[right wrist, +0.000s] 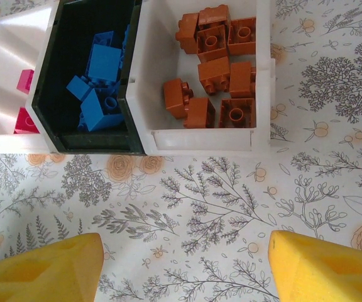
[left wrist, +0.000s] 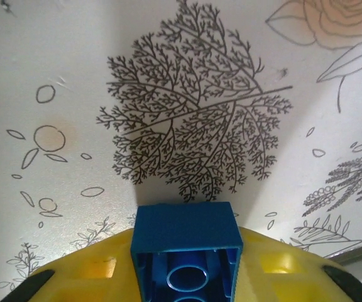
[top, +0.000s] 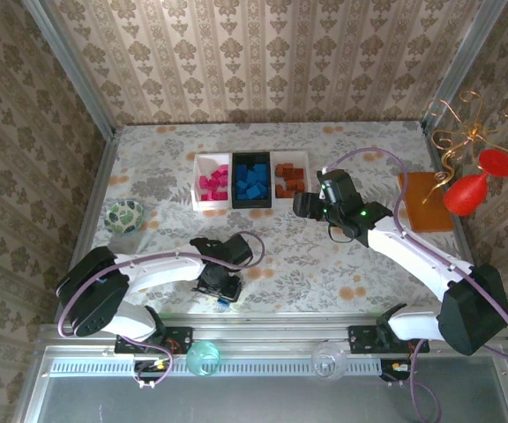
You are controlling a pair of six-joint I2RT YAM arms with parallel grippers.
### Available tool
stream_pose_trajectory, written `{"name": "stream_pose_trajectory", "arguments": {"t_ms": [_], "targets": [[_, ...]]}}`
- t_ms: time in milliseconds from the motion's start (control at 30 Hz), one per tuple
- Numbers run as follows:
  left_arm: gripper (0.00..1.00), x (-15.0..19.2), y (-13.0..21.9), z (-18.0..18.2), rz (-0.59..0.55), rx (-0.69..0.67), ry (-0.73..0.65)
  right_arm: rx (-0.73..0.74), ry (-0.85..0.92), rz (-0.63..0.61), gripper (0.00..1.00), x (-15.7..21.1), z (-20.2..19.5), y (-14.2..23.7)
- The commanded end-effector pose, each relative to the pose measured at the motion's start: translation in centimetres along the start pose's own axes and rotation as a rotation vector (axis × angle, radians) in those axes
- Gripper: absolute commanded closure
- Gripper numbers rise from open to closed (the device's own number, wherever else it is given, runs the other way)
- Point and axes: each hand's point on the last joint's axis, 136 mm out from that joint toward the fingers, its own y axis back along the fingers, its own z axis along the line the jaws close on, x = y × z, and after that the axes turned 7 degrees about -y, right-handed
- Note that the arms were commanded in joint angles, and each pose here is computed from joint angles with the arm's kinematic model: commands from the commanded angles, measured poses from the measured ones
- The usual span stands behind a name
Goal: Sort the legos into containers by color
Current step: Pick up the lego from the middle-left of the table, then place the lego in the container.
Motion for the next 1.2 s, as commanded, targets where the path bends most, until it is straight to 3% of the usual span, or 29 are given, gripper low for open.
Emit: {"name": "stream_pose_trajectory", "arguments": {"t_ms": [0, 133, 400, 600, 833, 967, 1033, 1067, 1167], "targets": [[0.72, -1.5, 0.9, 0.0, -0.039, -0.010, -0.008, 0.013, -0.008, -0.042, 0.28, -0.8, -0.4, 0.7], [0.73, -6.7, 4.5, 0.8, -0.206, -0.006, 0.017, 0.018, -0.015, -0.044, 0.28, -0.9, -0.6, 0.6], [0.70, -22.8, 14.8, 5.2, -0.692, -0.044, 0.077, 0.040, -0.029, -0.051, 0.28, -1.1, -1.0, 0.5], [0.70, -32.0, 14.1, 8.1, -0.740, -0.069, 0.091, 0.054, -0.036, -0.053, 0.28, -1.0, -1.4, 0.7], [0.67, -37.7, 12.4, 9.7, -0.761, -0.066, 0.114, 0.052, -0.038, -0.059, 0.28, -1.0, -1.4, 1.1], [0.33, -38.0, 14.2, 9.2, -0.818, -0.038, 0.111, 0.052, -0.039, -0.063, 0.24, -1.1, -1.4, 1.3], [0.22, -37.3, 16.2, 8.4, -0.875, -0.037, 0.094, 0.053, -0.035, -0.077, 0.21, -1.3, -1.5, 1.6], [0.03, -36.7, 17.4, 8.1, -0.902, -0.039, 0.089, 0.053, -0.036, -0.085, 0.21, -1.4, -1.5, 1.7], [0.00, -34.2, 20.9, 7.4, -0.987, -0.026, 0.088, 0.043, -0.029, -0.110, 0.20, -2.0, -1.3, 2.1]]}}
